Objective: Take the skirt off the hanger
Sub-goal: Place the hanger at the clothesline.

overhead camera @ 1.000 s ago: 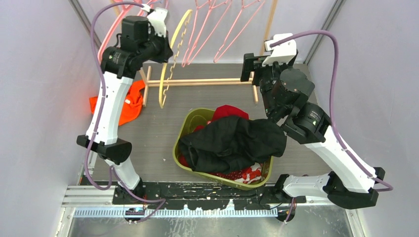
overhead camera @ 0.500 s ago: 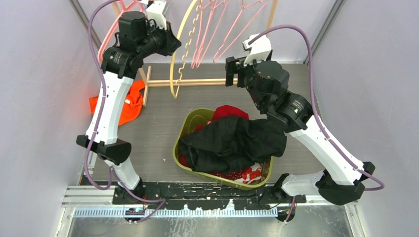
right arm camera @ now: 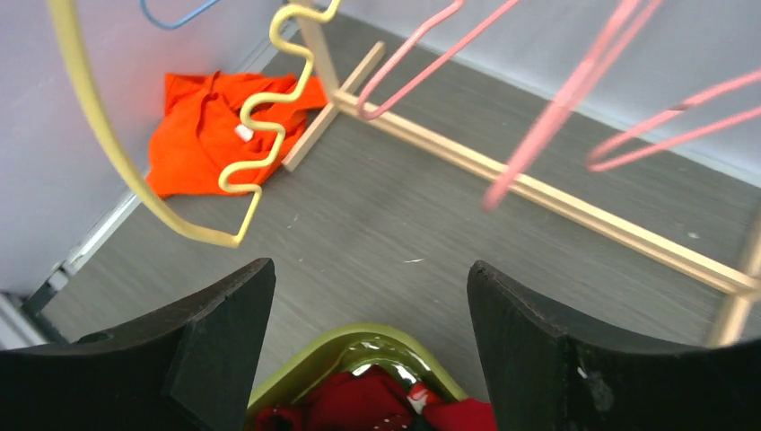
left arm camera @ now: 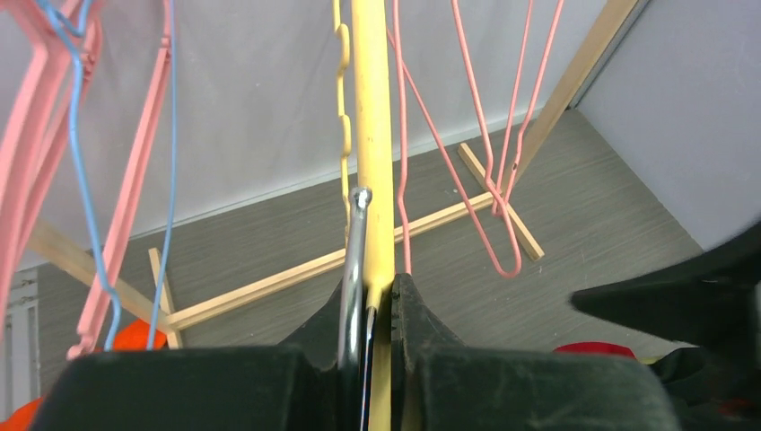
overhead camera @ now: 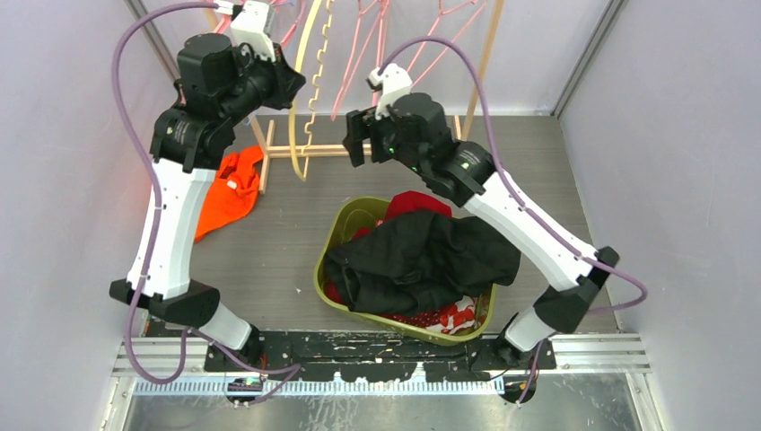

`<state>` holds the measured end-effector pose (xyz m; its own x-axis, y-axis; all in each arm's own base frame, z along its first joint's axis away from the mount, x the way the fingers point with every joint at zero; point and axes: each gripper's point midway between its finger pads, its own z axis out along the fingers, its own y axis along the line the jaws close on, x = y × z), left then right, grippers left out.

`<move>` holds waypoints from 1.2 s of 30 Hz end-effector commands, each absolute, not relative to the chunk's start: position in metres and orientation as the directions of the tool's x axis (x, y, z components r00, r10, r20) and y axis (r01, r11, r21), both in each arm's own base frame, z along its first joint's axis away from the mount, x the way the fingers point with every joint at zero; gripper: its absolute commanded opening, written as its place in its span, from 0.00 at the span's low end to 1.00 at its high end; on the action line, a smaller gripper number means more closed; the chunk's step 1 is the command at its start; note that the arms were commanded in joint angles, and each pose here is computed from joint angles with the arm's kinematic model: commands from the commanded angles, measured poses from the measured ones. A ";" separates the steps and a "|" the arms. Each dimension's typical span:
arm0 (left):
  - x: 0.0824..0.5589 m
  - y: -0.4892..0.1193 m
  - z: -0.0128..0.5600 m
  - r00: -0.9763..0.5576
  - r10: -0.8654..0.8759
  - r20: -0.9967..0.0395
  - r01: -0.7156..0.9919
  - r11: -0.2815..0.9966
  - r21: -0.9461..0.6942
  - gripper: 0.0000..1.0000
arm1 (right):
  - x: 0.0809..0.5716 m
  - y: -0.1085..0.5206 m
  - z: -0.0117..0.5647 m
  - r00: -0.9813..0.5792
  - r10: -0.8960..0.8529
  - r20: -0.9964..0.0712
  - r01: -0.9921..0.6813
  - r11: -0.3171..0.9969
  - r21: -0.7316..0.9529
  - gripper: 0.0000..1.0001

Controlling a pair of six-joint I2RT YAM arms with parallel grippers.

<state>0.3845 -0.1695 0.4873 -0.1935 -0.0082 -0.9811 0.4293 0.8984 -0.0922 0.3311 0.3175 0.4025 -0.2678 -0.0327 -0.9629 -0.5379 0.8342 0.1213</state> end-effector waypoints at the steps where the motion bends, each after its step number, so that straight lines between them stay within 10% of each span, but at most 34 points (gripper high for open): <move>1: 0.369 -0.154 0.535 -0.029 -0.057 -0.998 0.411 0.910 -0.064 0.00 | 0.315 0.363 0.424 -0.261 0.024 -0.965 -0.653 0.732 0.195 0.83; 31: 0.337 -0.158 0.544 -0.018 -0.087 -0.996 0.480 0.873 -0.085 0.00 | 0.303 0.475 0.424 -0.240 0.087 -0.967 -0.755 0.609 0.242 0.79; 36: 0.326 -0.152 0.551 0.000 -0.097 -0.995 0.474 0.876 -0.086 0.00 | 0.305 0.481 0.421 -0.239 0.093 -0.966 -0.761 0.600 0.246 0.59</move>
<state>0.3496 -0.1619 0.4974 -0.1585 -0.0264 -0.9870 0.4590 0.8831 -0.0973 0.3077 0.4739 0.3838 -0.2920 -0.0147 -0.9563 -0.7370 0.6408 0.2151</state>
